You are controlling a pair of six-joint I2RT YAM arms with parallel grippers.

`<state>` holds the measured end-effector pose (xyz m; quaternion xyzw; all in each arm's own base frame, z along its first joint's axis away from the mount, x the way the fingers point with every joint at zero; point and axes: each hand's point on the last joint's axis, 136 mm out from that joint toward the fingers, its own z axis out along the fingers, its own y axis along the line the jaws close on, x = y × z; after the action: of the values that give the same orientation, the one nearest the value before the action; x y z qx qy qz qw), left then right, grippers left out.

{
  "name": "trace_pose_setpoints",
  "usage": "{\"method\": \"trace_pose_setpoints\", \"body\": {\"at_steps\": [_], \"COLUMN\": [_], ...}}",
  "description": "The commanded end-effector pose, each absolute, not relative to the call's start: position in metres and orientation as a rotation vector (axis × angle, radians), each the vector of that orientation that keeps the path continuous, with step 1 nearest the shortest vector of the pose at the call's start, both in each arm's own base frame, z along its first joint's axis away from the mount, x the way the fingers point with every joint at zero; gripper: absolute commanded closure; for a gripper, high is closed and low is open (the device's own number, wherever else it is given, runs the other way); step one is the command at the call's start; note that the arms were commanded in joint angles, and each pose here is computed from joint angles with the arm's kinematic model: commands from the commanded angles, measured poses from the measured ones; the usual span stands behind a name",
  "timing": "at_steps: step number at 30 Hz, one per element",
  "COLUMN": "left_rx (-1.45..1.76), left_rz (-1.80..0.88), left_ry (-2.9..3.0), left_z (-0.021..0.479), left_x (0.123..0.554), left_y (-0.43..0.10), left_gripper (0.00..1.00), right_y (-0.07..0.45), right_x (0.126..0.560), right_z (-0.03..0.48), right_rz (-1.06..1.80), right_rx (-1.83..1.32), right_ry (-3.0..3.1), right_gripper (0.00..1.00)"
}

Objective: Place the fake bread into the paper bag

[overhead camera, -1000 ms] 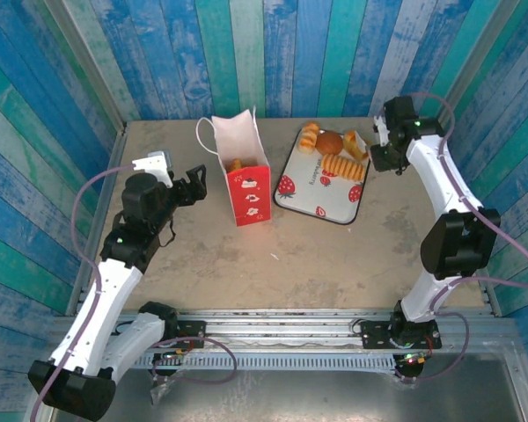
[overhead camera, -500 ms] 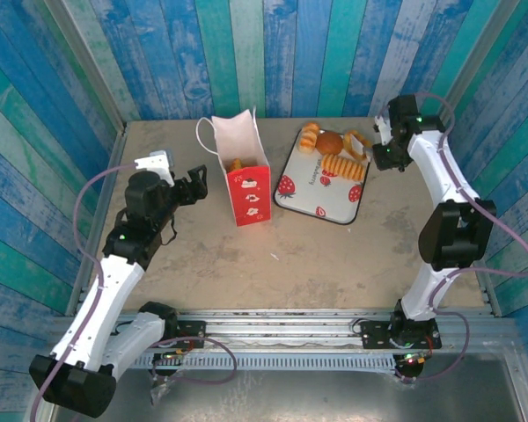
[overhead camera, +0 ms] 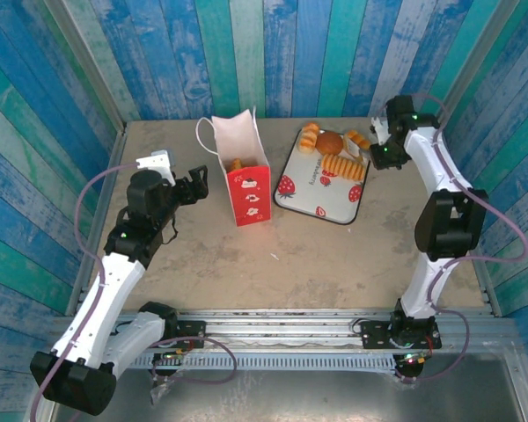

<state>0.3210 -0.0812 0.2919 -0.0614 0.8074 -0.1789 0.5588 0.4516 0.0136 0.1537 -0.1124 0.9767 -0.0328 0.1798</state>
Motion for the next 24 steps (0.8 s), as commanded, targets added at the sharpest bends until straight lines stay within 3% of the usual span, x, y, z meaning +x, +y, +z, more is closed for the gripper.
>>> {"method": "trace_pose_setpoints", "body": {"at_steps": [1,13,24], "left_rx": [-0.154,-0.155,-0.245], "left_rz": [-0.418,-0.444,-0.462], "left_ry": [1.885,1.883,1.838], "left_z": [0.301,0.302,0.319], "left_x": [0.325,0.33,0.328], "left_y": [-0.08,-0.084,-0.076], "left_gripper": [0.06,0.06,0.06], "right_y": [0.014,0.015,0.017], "right_x": [0.463,0.455,0.433], "right_z": [0.16,0.176,0.231], "right_rz": [-0.076,-0.071,-0.035], "right_rx": [-0.334,-0.318,-0.203], "right_ry": [2.726,2.697,2.551], "right_gripper": [0.62,0.94,0.99]}}
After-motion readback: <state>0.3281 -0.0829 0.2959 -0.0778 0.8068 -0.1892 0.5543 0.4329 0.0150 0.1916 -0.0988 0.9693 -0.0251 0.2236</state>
